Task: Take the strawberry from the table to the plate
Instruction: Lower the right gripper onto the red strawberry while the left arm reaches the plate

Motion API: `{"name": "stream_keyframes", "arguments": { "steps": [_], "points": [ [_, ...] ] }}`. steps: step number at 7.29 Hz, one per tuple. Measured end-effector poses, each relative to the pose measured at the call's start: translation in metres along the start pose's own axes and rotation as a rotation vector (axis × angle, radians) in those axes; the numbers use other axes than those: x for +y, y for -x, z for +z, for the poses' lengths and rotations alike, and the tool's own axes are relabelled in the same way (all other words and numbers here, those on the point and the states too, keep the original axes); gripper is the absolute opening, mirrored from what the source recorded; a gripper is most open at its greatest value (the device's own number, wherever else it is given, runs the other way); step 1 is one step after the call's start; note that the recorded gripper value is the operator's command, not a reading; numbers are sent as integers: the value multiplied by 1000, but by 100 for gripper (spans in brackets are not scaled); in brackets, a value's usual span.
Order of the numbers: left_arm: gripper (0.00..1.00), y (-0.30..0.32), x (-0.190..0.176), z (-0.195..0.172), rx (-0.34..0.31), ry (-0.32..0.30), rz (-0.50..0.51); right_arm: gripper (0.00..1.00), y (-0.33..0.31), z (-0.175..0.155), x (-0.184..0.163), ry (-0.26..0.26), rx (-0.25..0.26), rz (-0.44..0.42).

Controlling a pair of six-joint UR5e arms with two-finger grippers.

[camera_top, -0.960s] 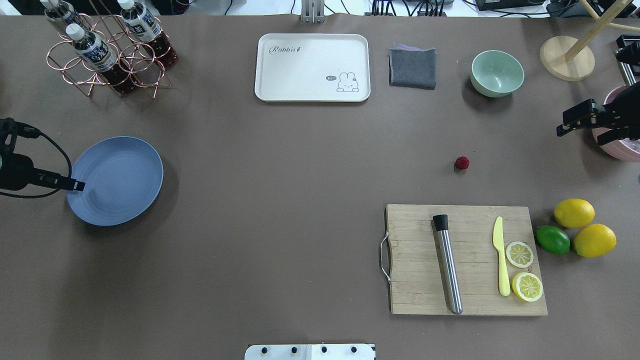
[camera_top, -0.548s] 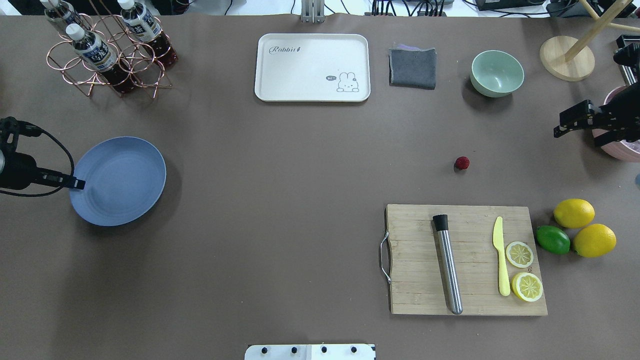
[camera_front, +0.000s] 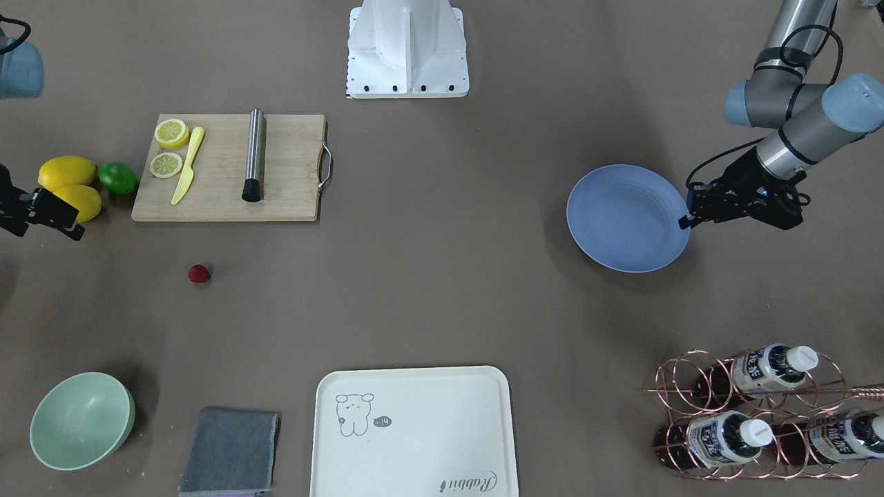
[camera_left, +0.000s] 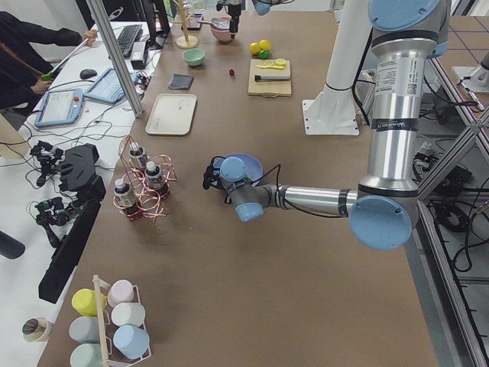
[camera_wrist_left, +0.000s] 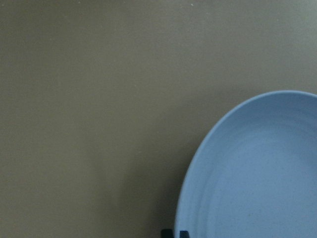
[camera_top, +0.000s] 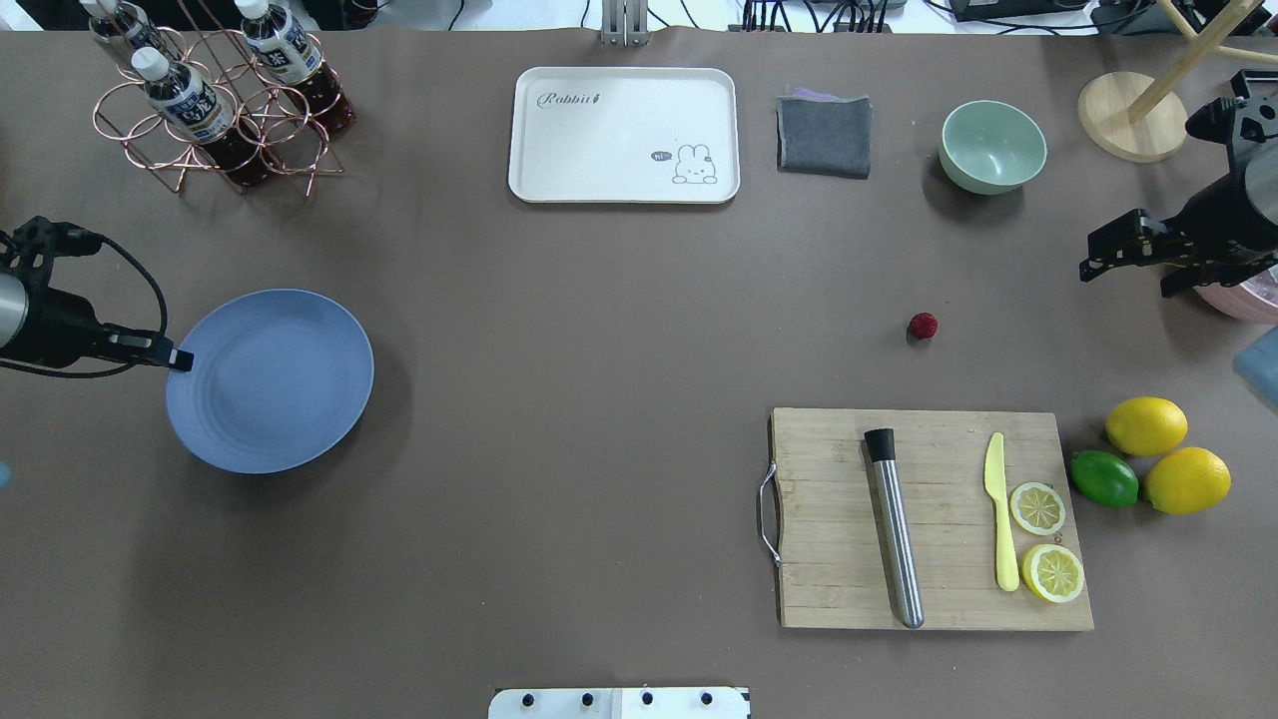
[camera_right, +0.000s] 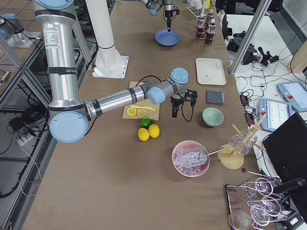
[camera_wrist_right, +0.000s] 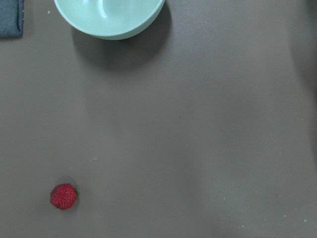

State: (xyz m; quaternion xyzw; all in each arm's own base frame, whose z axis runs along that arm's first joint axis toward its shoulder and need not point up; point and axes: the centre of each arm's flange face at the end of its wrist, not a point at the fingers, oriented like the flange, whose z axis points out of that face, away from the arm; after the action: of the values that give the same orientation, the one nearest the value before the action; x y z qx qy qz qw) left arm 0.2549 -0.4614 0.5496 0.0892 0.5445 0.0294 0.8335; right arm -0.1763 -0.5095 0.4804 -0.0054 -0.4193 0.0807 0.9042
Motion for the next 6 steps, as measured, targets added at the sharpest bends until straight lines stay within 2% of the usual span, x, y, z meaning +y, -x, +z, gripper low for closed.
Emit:
{"name": "stream_keyframes", "arguments": {
  "steps": [2,4,6],
  "points": [
    [0,-60,-23,-16,13,1,-49,100,28,19,-8,1,16,-18],
    [0,-102,-32,-30,23,-5,-82,100,85,43,-3,-16,31,-18],
    [0,-140,-34,-19,37,-25,-118,100,128,75,10,-20,59,-39]
  ]
}}
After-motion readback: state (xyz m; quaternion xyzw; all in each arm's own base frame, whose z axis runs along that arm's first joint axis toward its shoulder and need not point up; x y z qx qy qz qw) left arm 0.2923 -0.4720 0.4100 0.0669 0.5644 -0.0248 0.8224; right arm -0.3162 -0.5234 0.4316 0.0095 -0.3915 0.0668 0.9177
